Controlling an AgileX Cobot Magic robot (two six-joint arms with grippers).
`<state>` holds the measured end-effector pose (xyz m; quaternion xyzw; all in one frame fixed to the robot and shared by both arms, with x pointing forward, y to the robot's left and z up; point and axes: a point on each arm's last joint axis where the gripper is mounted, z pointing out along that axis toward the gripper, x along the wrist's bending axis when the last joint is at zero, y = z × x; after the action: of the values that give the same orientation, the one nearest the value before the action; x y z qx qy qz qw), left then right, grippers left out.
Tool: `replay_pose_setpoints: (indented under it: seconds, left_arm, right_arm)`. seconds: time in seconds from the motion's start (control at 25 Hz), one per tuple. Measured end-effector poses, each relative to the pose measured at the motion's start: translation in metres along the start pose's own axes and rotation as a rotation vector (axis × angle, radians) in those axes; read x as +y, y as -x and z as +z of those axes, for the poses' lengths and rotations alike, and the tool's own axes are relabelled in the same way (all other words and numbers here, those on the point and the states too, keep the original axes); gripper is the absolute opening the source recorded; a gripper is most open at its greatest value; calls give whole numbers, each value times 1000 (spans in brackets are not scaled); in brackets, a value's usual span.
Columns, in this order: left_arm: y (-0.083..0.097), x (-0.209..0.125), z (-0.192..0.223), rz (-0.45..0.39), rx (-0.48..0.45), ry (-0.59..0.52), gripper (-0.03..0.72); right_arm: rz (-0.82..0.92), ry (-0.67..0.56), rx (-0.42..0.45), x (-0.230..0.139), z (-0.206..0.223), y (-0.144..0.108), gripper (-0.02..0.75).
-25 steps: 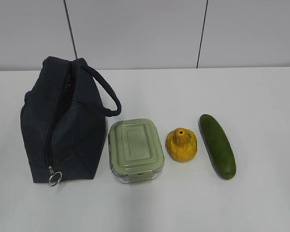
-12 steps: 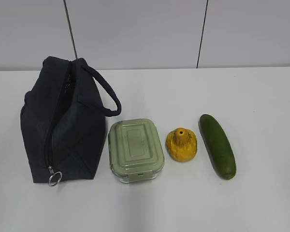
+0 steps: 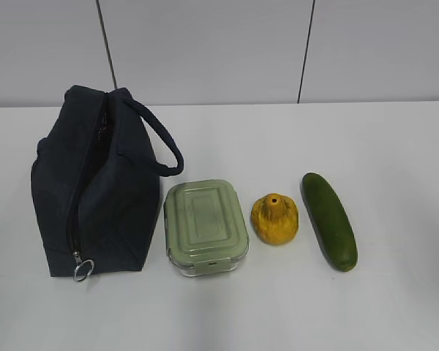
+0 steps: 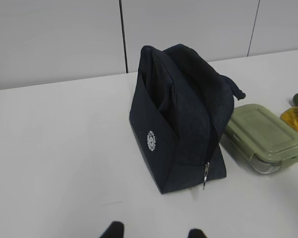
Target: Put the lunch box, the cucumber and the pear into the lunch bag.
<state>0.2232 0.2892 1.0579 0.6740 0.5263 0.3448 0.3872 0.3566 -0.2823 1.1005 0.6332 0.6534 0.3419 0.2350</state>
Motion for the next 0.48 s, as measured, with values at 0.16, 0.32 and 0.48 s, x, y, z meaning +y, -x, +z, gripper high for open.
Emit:
replay_pose_setpoints:
  seconds: [0.16, 0.32, 0.48]
  left_arm:
    - [0, 0, 0, 0, 0, 0, 242]
    - [0, 0, 0, 0, 0, 0, 242]
    - [0, 0, 0, 0, 0, 0, 242]
  right_arm:
    - [3, -179, 30, 45, 62, 0, 350]
    - [8, -391, 66, 78, 139, 2, 350]
    - [28, -636, 95, 94, 234, 9, 349]
